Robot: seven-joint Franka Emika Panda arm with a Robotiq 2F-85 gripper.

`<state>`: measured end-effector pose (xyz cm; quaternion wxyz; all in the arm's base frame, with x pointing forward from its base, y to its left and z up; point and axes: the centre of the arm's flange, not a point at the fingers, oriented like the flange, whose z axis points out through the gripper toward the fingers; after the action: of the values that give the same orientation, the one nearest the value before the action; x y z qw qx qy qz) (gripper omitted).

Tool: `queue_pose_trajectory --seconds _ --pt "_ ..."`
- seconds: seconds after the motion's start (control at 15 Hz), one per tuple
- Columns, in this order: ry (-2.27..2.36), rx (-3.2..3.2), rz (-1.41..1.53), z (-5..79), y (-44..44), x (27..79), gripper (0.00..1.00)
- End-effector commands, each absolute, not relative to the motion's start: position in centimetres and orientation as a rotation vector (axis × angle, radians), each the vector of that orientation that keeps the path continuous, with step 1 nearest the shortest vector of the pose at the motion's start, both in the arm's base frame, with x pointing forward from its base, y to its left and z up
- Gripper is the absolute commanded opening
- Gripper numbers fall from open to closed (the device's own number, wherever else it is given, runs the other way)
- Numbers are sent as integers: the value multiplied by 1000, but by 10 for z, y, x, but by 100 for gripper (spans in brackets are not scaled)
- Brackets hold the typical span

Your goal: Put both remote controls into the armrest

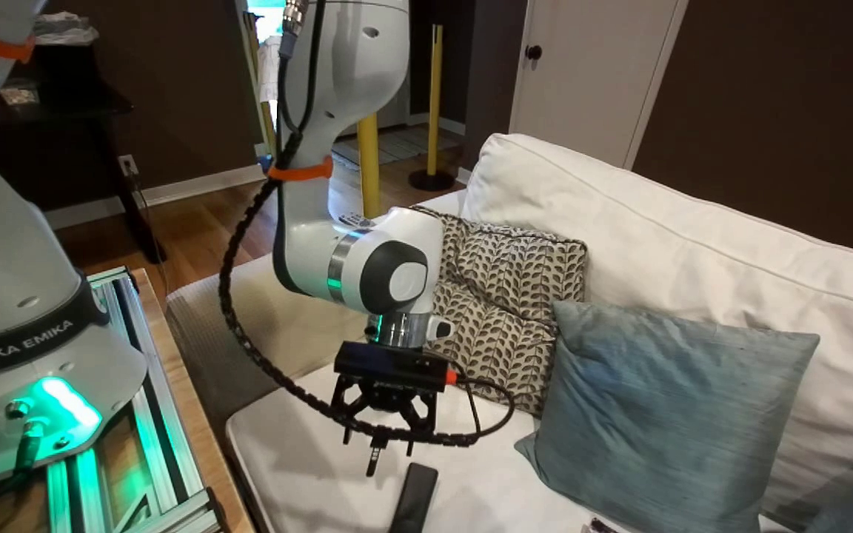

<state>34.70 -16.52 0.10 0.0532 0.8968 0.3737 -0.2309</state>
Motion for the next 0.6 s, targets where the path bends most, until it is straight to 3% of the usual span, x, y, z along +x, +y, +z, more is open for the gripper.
queue_pose_trajectory --seconds 0.0,0.53 --pt "1085 2722 -693 -31 -195 346 100" --pt "1060 2736 -659 -77 -224 345 100"
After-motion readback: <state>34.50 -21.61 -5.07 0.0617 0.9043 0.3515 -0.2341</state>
